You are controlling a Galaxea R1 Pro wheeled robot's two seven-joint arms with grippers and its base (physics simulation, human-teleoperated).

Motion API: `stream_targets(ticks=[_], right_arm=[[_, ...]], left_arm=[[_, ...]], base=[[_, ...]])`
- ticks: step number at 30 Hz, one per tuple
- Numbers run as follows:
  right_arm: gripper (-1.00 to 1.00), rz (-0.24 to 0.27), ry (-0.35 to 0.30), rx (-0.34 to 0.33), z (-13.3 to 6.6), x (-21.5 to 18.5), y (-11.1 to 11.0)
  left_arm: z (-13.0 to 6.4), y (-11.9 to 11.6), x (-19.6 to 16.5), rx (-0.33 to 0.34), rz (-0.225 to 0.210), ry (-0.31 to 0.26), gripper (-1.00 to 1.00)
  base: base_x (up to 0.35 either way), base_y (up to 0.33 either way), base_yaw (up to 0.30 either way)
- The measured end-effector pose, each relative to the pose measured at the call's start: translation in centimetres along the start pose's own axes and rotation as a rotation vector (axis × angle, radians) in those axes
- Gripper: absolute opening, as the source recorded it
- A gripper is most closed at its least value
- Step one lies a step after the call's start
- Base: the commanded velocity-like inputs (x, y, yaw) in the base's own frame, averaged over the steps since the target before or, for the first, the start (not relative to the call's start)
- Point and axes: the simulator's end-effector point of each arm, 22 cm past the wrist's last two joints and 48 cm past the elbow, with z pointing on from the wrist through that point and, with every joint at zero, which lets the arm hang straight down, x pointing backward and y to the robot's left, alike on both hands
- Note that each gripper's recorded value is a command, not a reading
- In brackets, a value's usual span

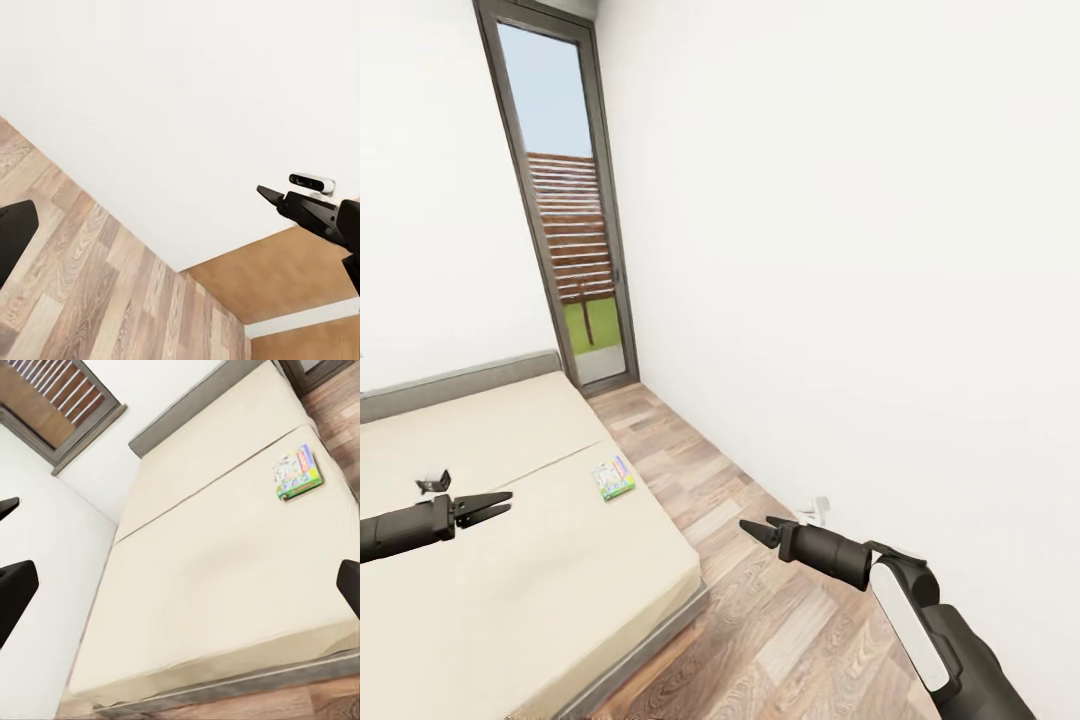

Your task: Put all the toys in the child's room - the three board games (two on the bed and one on the table), the two jigsaw puzzles on the table, and the tennis ball on the table - inside the toy box on the table in the child's room.

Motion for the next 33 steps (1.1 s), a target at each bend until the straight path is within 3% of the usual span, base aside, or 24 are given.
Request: stream_targets(ticks=[17,33], right_arm=[[1.0,0.003,0.002,0.001,0.06,0.15,-0.01],[1.0,0.002,0.003,0.001,0.08,0.18,0.01]], left_arm=[[-0.49,0.1,-0.42,-0.003,-0.002,-0.02,1.0],[-0.55,0.11,-0.45,-0.003,-0.002,-0.022,1.0]], base=[[0.0,-0.037,0.292],[0.0,-0.126,0.292]])
